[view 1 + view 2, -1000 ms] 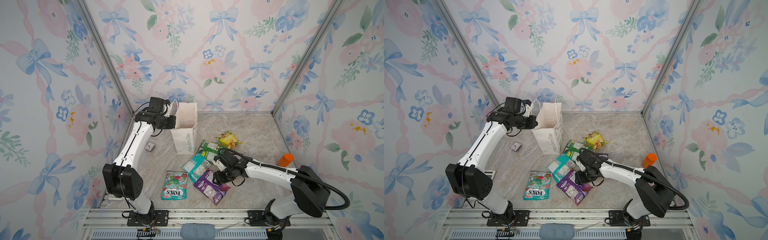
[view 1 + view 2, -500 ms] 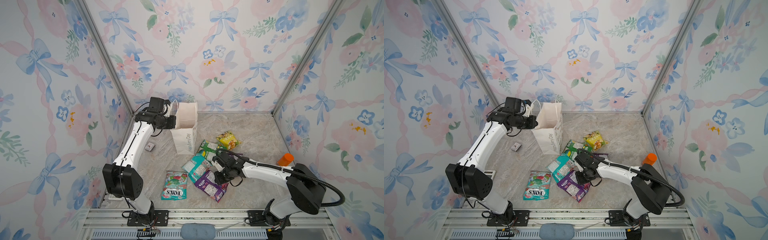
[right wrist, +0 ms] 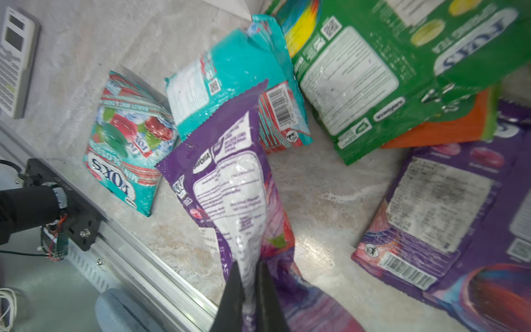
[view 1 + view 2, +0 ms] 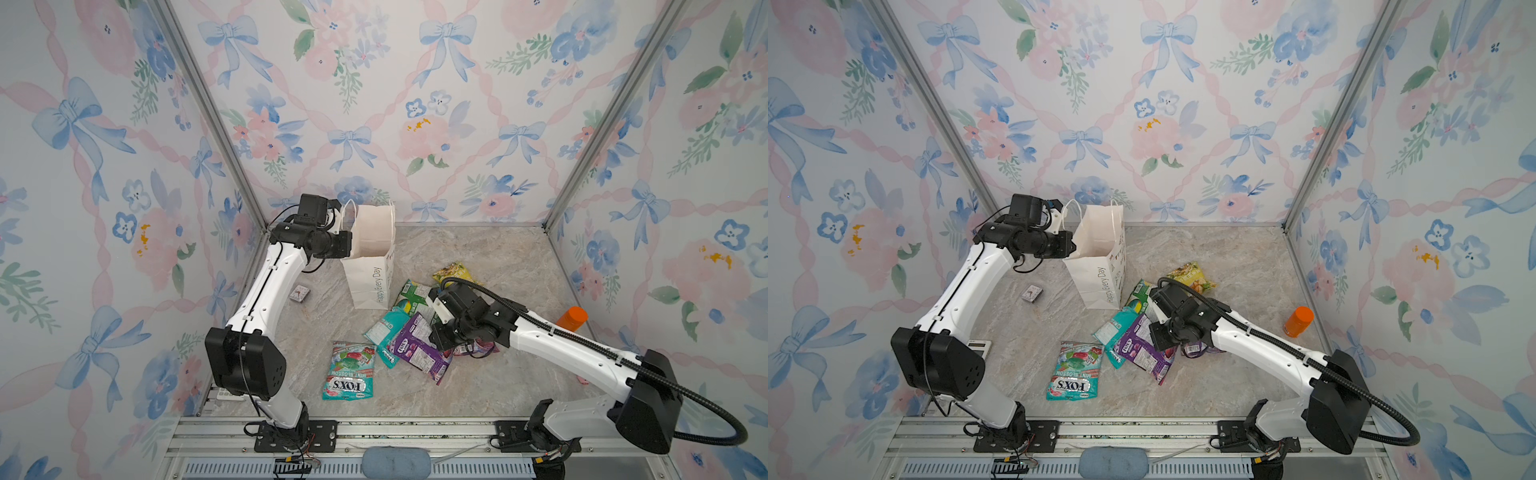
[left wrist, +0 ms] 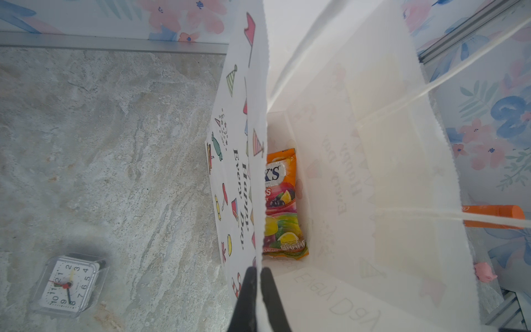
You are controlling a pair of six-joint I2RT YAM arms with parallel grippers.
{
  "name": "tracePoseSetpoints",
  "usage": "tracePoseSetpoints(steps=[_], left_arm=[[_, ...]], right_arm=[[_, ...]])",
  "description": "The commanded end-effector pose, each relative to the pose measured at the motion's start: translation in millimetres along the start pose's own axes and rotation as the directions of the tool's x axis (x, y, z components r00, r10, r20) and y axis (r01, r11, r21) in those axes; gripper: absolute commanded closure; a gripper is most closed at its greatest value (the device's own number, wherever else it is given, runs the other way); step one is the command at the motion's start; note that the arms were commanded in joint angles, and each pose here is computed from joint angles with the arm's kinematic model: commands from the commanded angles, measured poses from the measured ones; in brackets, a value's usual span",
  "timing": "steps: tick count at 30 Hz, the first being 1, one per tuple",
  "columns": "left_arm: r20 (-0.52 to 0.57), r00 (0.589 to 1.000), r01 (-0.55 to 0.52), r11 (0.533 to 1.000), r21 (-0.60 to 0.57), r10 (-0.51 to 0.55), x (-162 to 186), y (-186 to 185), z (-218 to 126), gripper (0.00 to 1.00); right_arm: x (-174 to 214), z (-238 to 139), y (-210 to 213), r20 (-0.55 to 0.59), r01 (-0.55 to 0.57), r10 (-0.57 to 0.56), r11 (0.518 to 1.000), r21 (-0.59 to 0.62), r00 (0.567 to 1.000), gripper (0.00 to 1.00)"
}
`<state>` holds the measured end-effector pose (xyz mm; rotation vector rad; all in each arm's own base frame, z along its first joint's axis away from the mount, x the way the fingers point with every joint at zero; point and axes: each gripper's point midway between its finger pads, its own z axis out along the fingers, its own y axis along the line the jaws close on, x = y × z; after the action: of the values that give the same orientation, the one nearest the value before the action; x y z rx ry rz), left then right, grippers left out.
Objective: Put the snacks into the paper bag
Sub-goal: 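Lift the purple bag with the right gripper toward the paper bag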
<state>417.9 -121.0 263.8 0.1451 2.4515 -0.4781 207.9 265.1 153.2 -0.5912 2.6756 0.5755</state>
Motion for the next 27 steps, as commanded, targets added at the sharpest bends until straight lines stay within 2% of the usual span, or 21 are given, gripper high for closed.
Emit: tracePoseSetpoints(steps=[1, 5, 11, 17, 21, 27], left_arm=[[0.021, 1.0, -0.013, 1.0, 0.016, 0.012, -3.1, -2.9, -7.5, 1.0], [0.024, 1.0, -0.011, 1.0, 0.016, 0.011, -3.9, -3.4, -8.1, 1.0], [0.027, 1.0, -0.008, 1.0, 0.025, 0.007, -4.3, -5.4, -9.4, 1.0], [0.028, 1.0, -0.009, 0.999, 0.031, 0.008, -4.4, -6.7, -10.0, 1.0], [0.025, 1.0, -0.006, 0.999, 0.038, 0.005, -3.5, -7.5, -9.2, 1.0], [0.026, 1.0, -0.001, 0.999, 0.043, 0.0, -4.0, -8.5, -9.2, 1.0]], right_arm=[[-10.4, -28.2, 9.0, 0.028, 0.021, -0.021, 1.0, 0.003, 0.999, 1.0], [-33.8, -53.5, 21.0, 0.088, 0.014, -0.013, 1.0, -0.014, 0.996, 1.0], [-80.9, -93.4, 57.0, 0.242, 0.037, -0.004, 0.99, -0.133, 0.97, 1.0], [-131.8, -121.7, 90.8, 0.4, 0.082, 0.024, 0.966, -0.245, 0.916, 1.0], [-168.1, -139.7, 104.9, 0.499, 0.099, 0.058, 0.954, -0.283, 0.865, 1.0], [-215.7, -154.4, 114.0, 0.589, 0.093, 0.122, 0.942, -0.321, 0.798, 1.0]])
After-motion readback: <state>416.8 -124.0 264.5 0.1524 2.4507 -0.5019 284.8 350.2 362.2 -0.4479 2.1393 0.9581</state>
